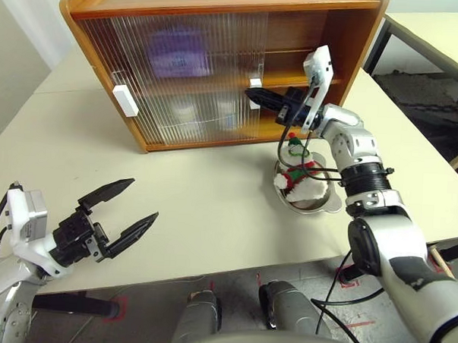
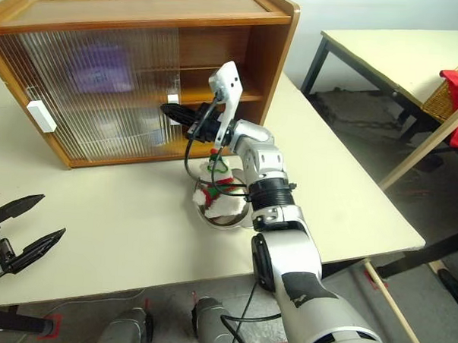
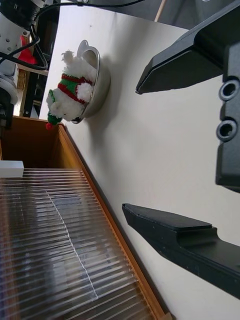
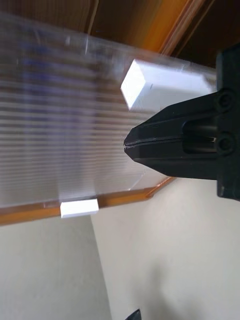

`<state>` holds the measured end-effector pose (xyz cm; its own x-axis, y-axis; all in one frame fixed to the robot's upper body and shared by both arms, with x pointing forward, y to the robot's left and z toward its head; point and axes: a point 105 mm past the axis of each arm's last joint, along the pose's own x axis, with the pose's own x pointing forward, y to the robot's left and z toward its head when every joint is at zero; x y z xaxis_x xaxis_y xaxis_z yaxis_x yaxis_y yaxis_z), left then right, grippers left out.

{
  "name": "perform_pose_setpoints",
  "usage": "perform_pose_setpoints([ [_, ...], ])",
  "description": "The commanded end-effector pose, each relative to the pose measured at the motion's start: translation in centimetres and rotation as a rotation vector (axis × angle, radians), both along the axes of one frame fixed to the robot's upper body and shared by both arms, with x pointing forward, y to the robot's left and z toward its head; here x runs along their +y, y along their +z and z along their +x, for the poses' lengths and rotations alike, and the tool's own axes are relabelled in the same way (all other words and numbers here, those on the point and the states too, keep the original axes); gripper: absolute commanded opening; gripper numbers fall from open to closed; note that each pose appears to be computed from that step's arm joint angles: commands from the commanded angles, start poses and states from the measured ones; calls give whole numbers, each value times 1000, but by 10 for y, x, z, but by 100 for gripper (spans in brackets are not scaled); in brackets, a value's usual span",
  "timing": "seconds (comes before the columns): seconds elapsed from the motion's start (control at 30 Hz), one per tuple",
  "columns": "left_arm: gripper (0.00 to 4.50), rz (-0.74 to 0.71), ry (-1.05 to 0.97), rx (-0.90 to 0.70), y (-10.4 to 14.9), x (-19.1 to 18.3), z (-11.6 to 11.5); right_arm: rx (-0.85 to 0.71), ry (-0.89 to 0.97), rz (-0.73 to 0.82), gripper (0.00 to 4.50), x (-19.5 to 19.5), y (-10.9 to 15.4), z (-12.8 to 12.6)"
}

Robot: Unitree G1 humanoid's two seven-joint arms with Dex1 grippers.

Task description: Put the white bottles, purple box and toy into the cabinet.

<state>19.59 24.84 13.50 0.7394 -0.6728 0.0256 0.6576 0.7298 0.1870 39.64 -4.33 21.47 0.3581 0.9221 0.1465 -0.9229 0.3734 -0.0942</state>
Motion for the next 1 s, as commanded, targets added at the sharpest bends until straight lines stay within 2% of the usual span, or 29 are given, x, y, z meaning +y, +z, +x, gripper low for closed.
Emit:
perform_pose_setpoints([
  [0.03,450,13,-7,4,-2,-3,-2,9,-32,-15,4,-18,1,5],
  [0.2,450,12,-5,-1,-2,-3,0,21,-117,-59,4,-42,-6,15],
  [0.33,450,12,-9,-4,-2,-3,3,42,-177,-90,4,-46,-17,23],
  [0.6,450,16,-18,-9,-1,-6,7,38,-157,-86,4,-22,-21,24],
  [1.0,450,20,-21,-5,-2,-6,8,24,-64,-65,4,0,-11,16],
])
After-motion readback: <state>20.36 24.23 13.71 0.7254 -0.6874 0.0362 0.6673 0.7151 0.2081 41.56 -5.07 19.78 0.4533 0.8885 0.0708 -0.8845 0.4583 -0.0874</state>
